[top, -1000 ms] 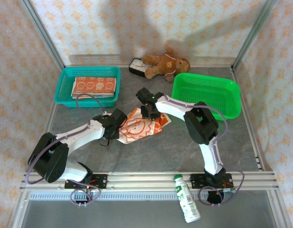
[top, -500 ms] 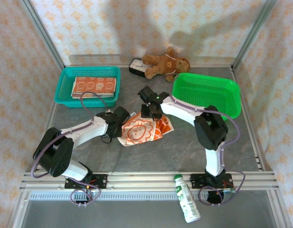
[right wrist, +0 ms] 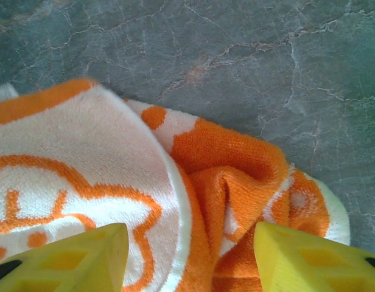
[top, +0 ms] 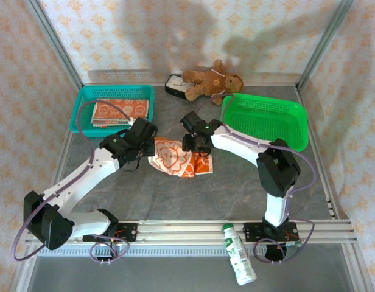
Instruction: Fold and stack the towels
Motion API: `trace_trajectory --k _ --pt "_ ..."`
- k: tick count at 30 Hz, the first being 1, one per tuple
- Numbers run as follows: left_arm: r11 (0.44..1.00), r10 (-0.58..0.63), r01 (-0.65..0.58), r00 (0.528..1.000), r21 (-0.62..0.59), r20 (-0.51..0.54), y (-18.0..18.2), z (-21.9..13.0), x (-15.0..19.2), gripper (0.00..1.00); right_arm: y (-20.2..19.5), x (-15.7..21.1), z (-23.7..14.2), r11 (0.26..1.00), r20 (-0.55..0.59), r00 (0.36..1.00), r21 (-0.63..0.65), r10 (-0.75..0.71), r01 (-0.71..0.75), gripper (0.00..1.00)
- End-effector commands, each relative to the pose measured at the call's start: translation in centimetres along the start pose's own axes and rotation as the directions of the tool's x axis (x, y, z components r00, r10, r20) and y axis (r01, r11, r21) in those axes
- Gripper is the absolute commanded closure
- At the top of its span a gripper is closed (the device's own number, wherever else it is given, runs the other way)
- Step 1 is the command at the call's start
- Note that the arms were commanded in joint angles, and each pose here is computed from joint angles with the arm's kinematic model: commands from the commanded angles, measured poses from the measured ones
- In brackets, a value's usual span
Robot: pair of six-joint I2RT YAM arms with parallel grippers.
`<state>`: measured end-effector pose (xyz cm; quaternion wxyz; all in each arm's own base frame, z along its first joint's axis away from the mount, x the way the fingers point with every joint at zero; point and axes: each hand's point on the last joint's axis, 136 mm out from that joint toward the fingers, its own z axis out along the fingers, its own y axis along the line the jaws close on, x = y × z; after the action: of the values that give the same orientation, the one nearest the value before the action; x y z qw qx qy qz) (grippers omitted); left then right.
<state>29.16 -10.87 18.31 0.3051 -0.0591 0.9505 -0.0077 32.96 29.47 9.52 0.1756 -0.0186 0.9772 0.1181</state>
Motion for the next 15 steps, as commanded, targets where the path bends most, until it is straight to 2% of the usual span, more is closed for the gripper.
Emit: trace_trajectory --k 1,3,7,13,15 --pt "0.998 0.042 -0.042 0.999 -0.044 -0.005 1.2 -0.9 0.0 1.00 -0.1 0.4 -0.1 1.000 0.002 1.000 -0.013 0.017 -0.017 0.42" --pt "0.999 0.042 -0.042 0.999 -0.032 0.003 1.1 -1.1 0.0 1.00 0.3 0.5 0.4 0.999 -0.003 1.000 -0.035 0.015 -0.015 0.43" --pt "0.999 0.045 -0.045 0.999 -0.025 -0.004 1.1 -0.8 0.5 1.00 2.0 1.2 1.7 0.995 -0.068 0.998 -0.097 0.002 -0.009 0.53" --pt "0.999 0.031 -0.032 0.999 -0.023 -0.017 1.1 -0.5 0.9 1.00 0.0 1.9 3.4 1.000 -0.078 0.997 0.011 0.028 -0.027 0.62" --pt "0.999 0.031 -0.032 0.999 -0.021 -0.016 1.1 -0.6 1.0 1.00 -0.3 2.0 3.7 0.999 -0.081 0.996 0.025 0.024 -0.022 0.70"
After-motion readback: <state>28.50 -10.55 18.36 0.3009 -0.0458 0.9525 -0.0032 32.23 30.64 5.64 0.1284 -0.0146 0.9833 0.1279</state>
